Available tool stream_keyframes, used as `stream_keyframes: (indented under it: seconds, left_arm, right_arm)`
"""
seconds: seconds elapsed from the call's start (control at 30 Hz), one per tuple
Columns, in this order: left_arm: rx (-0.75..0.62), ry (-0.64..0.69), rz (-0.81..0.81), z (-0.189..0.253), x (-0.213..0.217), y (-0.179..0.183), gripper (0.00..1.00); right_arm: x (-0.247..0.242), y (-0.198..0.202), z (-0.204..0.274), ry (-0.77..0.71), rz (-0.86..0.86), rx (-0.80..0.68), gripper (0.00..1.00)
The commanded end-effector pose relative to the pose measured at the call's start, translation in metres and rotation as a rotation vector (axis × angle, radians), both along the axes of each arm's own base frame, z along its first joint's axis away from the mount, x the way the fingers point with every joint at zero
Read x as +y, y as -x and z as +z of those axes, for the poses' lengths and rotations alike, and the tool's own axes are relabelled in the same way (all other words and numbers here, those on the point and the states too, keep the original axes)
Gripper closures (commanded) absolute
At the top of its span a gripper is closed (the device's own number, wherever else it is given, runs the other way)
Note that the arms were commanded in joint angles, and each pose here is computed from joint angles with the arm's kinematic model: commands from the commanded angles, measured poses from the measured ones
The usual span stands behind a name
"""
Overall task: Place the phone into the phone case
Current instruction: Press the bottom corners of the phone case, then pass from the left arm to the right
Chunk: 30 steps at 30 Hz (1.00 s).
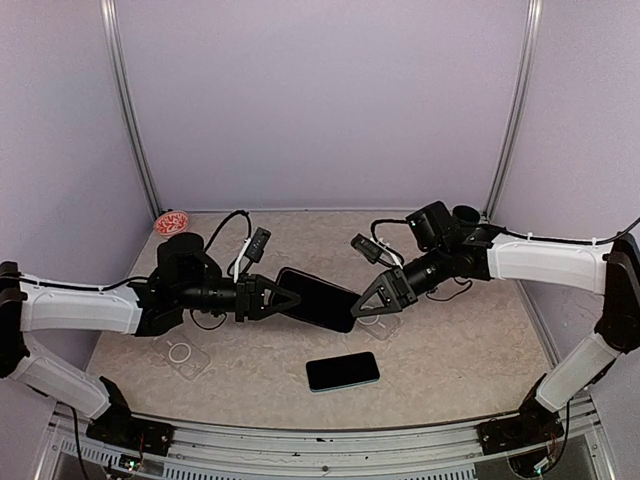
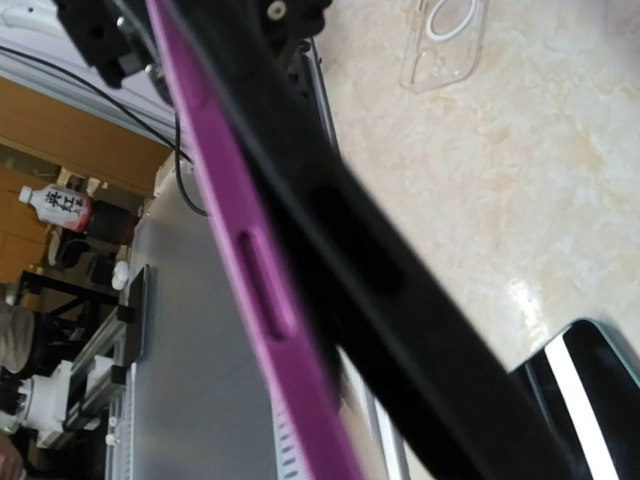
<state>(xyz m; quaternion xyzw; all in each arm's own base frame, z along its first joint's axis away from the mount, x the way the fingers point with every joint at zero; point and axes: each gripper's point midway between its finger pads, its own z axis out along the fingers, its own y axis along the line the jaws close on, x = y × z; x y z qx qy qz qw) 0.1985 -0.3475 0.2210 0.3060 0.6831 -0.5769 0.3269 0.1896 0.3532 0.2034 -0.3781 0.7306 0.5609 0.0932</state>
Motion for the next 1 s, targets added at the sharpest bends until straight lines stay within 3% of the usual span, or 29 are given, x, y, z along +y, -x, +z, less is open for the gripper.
stream_keyframes:
  seconds: [0.0,0.3,0.5,0.97]
  left_arm:
    - [0.005,-0.074,-0.150,-0.013,-0.007,0.020,1.00]
    - [0.061,-0.160,-0.276,-0.045,-0.023,0.027,1.00]
    - [0.041,-0.158,-0.312,-0.040,-0.024,0.039,1.00]
    - [0.008,-0.130,-0.386,-0.027,-0.028,0.065,1.00]
  right_arm:
    - [0.001,-0.006,0.038,-0.082,-0.001,-0.173,0.41]
    - [-0.001,-0.020,0.018,0.026,-0.037,-0.212,0.40]
    - [0.002,-0.015,0.013,0.002,-0.002,-0.195,0.40]
    - [0.037,0.046,-0.014,-0.008,0.181,-0.145,0.46]
